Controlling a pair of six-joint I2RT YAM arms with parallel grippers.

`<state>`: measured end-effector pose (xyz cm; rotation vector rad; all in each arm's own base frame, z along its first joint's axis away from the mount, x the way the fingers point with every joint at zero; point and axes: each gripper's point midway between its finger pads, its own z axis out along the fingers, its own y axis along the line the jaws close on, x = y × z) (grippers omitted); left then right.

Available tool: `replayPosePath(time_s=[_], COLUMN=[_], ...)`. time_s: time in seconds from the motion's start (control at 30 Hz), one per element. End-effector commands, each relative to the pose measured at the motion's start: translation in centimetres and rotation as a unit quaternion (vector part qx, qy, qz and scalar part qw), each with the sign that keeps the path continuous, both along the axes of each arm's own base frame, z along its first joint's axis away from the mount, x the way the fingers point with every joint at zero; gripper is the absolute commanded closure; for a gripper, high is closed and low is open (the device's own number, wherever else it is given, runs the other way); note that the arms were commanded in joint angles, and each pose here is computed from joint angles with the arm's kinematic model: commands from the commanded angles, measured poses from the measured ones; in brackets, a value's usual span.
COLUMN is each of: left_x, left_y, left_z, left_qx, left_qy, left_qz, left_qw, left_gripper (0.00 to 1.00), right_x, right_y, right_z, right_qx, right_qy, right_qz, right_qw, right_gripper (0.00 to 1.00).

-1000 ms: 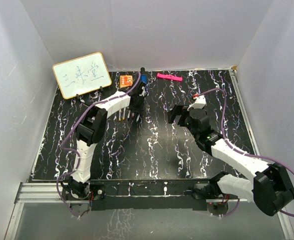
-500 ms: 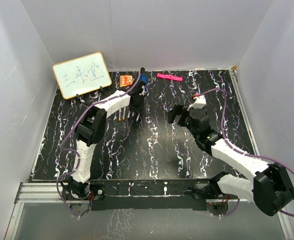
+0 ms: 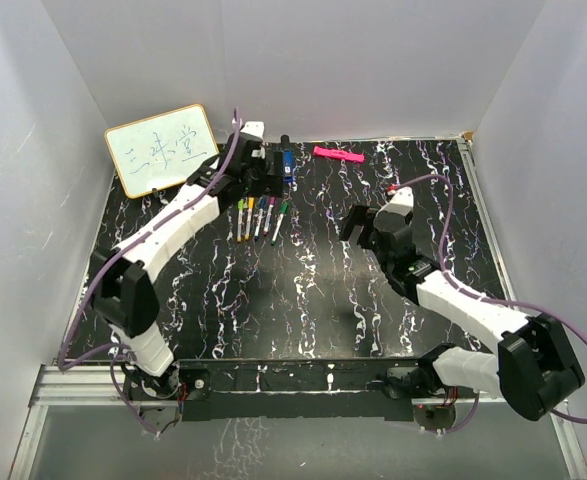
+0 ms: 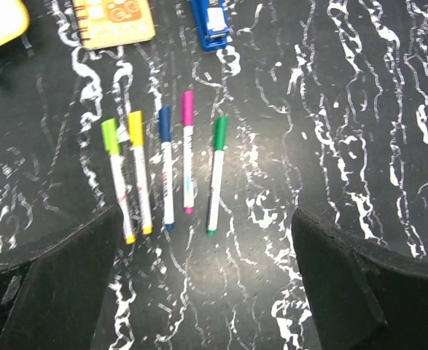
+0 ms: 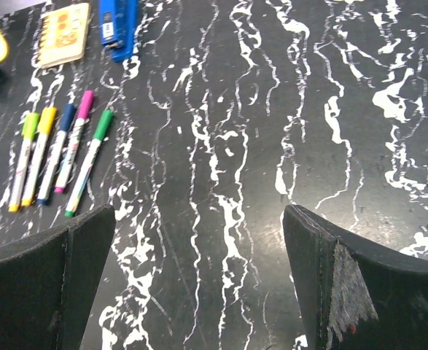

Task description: Insert the pens into the pen caps

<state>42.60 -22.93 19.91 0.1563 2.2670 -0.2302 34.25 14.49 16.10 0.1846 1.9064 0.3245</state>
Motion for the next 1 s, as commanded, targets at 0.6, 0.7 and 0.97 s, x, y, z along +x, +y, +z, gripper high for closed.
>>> replayPosePath(time_s=[0.6,0.7,0.97], left_x=[-5.4,-5.5,-5.1], left_y=[28.6,29.5,28.6], left_z=[-3.1,-3.1,-2.0], left_qx=[0.091,0.117,0.083], left_qy=[0.066,0.083,0.061], left_qz=[0.317,0.333,0.325], left_qw=[0.942,0.932,0.940], left_gripper=[0.01,0.02,0.02], right_x=[3.0,2.7,3.0], right_y=[-20.4,-20.7,-20.1], right_z=[-2.7,-2.6,-2.8], right_qx=[0.111,0.104,0.108], right_qy=[0.051,0.048,0.056], right_qz=[-0.303,-0.312,-0.292], right_qw=[0.945,0.943,0.949], right_gripper=[0.02,0.02,0.02])
